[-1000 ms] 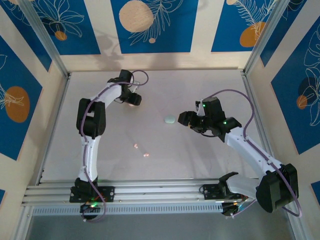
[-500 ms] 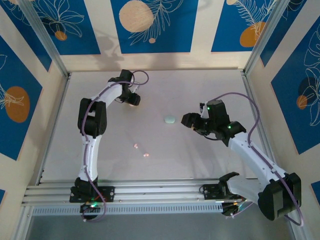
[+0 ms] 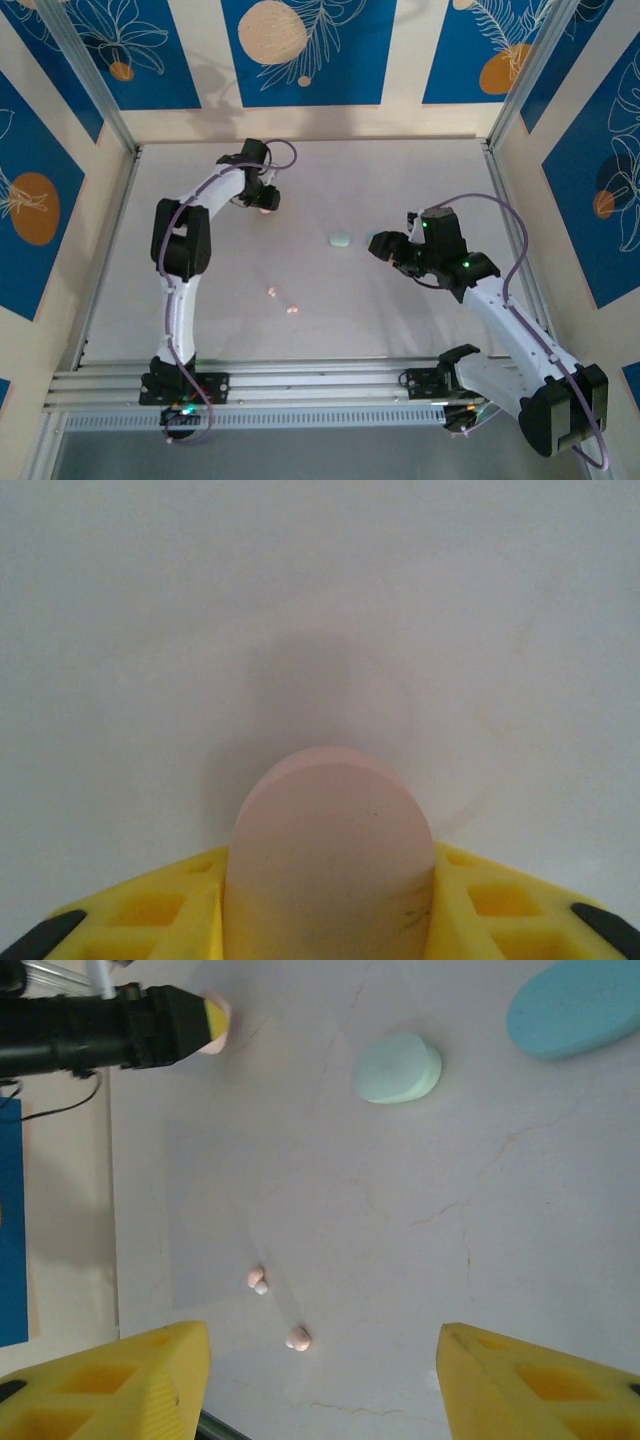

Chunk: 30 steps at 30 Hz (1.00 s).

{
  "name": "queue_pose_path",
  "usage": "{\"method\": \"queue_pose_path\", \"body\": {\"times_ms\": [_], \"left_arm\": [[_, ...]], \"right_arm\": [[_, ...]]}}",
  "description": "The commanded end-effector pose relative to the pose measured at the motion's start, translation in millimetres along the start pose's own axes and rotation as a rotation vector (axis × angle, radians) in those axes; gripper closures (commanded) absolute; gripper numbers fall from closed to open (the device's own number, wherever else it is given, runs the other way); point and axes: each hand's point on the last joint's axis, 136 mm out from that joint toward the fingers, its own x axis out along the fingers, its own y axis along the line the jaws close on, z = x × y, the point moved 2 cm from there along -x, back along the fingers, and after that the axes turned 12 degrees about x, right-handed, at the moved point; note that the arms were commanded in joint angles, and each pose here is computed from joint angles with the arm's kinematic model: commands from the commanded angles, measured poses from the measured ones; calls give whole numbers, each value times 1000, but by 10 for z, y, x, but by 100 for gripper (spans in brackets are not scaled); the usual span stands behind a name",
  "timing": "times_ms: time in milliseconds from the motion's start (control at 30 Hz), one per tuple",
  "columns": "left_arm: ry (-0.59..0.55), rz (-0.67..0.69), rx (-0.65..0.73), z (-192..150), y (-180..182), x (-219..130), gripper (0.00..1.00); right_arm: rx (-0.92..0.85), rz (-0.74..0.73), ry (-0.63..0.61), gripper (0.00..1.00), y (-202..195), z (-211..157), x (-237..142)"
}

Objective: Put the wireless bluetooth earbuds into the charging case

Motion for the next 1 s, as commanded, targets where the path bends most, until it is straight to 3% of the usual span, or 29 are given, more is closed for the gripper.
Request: {"method": "queue_pose_path", "body": {"times_ms": [0,133,533,967], "left_arm": [[-91,-44,-194,0,-252,-500,68],[-149,-84,-366,-338,-504,-649,68],[-43,-68,-700,-1372,-1338,-499,66],[87,43,-814,-1612,-1734,-382,65]], "right_arm": [[36,-21,13,37,-98,-53,-10],[49,-34,14,37,-141,-66,-10],[120,-70,23,38,-286,-117,34],[157,-94,56,38,-403,-183,159]]}}
